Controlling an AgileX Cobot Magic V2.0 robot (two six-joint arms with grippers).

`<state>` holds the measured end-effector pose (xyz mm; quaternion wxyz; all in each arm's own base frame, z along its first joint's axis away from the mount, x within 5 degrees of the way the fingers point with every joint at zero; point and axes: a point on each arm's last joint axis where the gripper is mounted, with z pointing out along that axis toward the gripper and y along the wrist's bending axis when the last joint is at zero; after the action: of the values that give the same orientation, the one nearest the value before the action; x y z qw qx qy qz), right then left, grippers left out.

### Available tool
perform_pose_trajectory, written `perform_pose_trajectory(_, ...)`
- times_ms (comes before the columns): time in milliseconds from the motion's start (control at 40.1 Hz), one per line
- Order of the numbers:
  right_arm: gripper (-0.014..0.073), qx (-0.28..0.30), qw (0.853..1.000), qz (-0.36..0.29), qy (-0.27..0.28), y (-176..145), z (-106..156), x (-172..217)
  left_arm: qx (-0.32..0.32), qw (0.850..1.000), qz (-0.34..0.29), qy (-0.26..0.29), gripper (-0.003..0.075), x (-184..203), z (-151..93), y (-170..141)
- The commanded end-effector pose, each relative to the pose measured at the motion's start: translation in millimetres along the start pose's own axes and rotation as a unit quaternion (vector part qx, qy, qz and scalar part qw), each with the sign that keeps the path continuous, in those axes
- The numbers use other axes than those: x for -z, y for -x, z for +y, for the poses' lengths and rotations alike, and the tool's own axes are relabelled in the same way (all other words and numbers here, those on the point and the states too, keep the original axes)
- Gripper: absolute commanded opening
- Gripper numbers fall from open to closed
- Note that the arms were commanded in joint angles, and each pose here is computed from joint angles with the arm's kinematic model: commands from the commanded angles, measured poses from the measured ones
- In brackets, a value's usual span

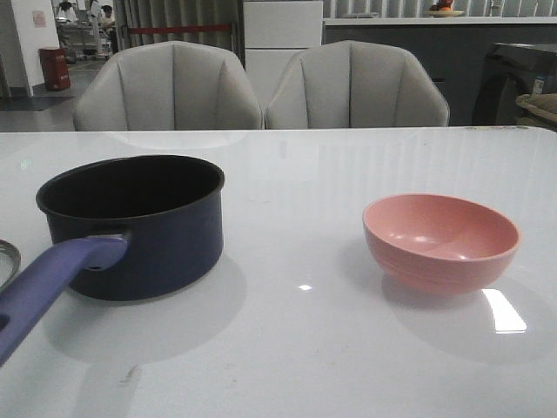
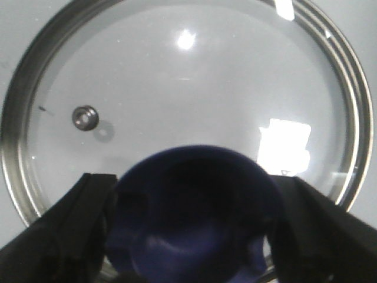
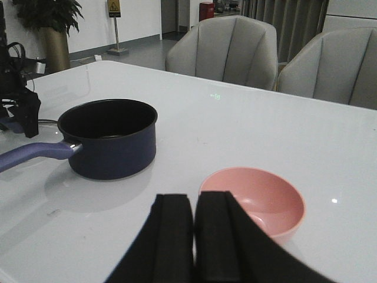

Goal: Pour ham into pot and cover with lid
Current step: 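Grasp the lid knob with the left gripper and lift it over the pot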

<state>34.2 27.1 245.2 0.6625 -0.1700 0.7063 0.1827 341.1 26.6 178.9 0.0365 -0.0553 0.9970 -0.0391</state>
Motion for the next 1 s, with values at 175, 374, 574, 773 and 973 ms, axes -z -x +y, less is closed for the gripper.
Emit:
perform_pose_trajectory(175, 0.0182, 0.003, 0.999, -0.052, -0.012, 14.2, -1.5, 4.6, -0.005, 0.999, -0.045, -0.007, 0.0125, 31.6, -3.8, 11.4)
perform_pose_trajectory(374, 0.0182, 0.003, 0.999, -0.052, -0.012, 14.2, -1.5, 4.6, -0.013, 0.999, -0.046, -0.009, 0.0124, 55.7, -6.5, 21.2)
perform_pose_trajectory(574, 0.0182, 0.003, 0.999, -0.052, -0.012, 14.2, -1.5, 4.6, -0.014, 0.999, -0.046, -0.011, 0.0124, 56.7, -7.4, 21.3)
perform_pose_trajectory(773, 0.0182, 0.003, 0.999, -0.052, -0.012, 14.2, -1.5, 4.6, -0.014, 0.999, -0.046, -0.011, 0.0124, 56.7, -7.4, 21.3)
perform_pose_trajectory(973, 0.0182, 0.003, 0.999, -0.052, -0.012, 14.2, -1.5, 4.6, -0.016, 0.999, -0.048, -0.01, 0.0124, 56.7, -7.4, 21.7)
